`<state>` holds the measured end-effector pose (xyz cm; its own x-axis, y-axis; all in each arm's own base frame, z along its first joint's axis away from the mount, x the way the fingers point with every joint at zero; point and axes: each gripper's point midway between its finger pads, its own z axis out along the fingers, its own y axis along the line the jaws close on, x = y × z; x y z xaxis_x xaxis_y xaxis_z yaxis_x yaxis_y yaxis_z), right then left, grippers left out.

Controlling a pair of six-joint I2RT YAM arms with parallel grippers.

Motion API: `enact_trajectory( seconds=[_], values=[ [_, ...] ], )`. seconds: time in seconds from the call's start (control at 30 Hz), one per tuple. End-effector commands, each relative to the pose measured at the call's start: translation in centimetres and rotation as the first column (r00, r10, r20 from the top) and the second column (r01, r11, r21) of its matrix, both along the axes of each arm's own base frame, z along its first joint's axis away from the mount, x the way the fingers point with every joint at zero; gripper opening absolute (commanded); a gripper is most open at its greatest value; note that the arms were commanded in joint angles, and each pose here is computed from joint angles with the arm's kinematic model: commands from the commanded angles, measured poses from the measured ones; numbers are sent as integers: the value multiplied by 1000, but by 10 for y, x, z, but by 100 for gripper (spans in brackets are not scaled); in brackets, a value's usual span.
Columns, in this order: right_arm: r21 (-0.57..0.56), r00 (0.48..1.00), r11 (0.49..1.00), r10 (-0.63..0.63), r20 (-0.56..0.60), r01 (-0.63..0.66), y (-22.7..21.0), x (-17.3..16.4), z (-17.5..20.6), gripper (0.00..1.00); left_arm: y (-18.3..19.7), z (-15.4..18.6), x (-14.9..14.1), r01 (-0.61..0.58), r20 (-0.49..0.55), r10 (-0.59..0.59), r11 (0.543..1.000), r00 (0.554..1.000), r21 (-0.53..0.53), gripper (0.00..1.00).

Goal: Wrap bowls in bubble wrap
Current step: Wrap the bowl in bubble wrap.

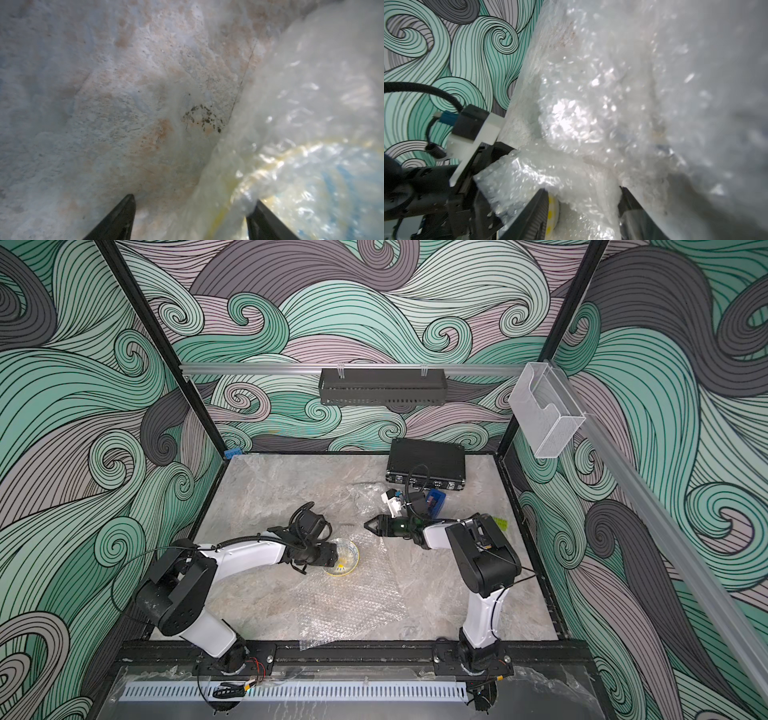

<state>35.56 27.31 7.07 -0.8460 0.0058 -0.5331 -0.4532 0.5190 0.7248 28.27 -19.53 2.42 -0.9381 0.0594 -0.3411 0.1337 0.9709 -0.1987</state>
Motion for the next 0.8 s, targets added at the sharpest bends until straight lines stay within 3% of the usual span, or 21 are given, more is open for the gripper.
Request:
enact_trajectory(
  seconds=[0.0,0.33,0.47,0.77],
  values=[
    [78,996,994,76,53,-80,15,-17,28,50,0,-2,-1,-1,-10,0,1000,1000,-1,81],
    [43,980,981,183,74,-187,34,-57,30,28,-2,-3,0,3,-13,-3,1000,1000,-5,81],
    [-36,977,981,192,93,-190,34,-60,24,27,-2,-4,0,2,-14,-2,1000,1000,-6,80],
    [-211,967,975,119,226,-71,16,-33,27,56,-3,-3,0,4,-13,-5,1000,1000,-7,80]
  ],
)
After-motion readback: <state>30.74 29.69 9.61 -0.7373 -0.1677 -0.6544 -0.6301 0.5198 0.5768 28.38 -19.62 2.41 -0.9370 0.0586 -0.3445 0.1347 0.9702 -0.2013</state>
